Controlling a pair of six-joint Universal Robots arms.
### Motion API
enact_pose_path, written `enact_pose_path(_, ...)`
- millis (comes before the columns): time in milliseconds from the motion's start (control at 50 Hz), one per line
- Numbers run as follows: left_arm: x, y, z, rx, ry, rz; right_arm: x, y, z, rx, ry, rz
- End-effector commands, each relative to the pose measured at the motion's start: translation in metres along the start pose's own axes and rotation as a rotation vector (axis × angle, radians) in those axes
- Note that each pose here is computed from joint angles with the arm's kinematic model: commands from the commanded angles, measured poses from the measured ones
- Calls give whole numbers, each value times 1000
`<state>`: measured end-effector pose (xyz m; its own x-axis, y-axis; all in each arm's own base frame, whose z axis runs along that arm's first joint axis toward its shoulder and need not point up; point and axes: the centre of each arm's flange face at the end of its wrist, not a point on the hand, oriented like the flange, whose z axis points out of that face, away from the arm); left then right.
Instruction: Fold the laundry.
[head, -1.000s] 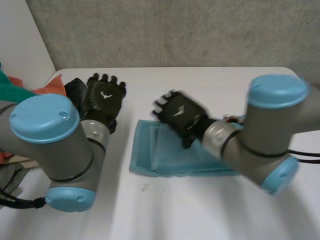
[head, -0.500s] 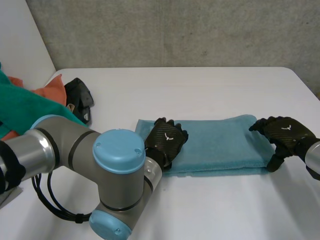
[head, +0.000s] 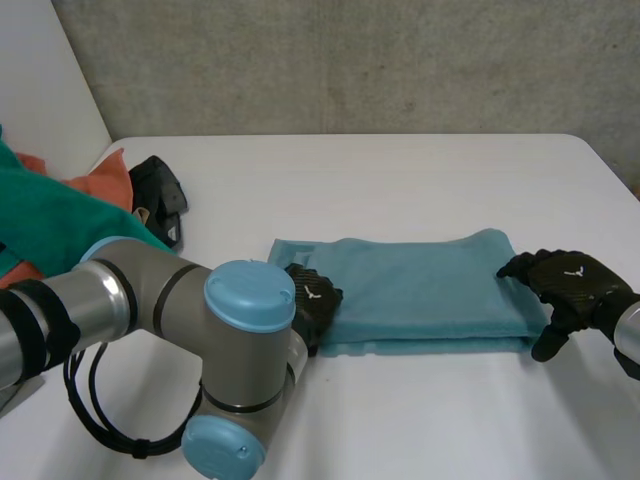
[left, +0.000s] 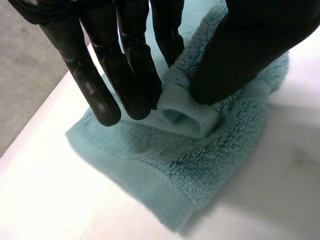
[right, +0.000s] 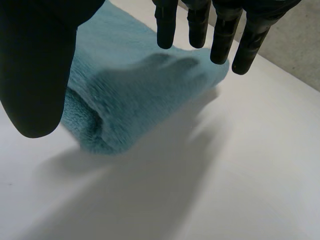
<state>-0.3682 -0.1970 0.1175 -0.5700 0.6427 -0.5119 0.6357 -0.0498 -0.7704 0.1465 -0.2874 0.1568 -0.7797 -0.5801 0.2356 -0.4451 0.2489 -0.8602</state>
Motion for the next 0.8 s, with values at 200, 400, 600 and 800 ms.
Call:
enact_pose_path(200,-32,4,-17,-72,-139,-5,-10,6,-2,-4,-15,9)
enact_pose_path(400,-44,6,-15,-88,-242,23,-19,8,-2,-3,-32,48)
enact_pose_path(600,-43,12,-17,-101,-241,45,-32,5,-5,6,-69,149)
enact_pose_path(800,-40,13,-20,-105,-234,50,-45,5,0,40,-88,107)
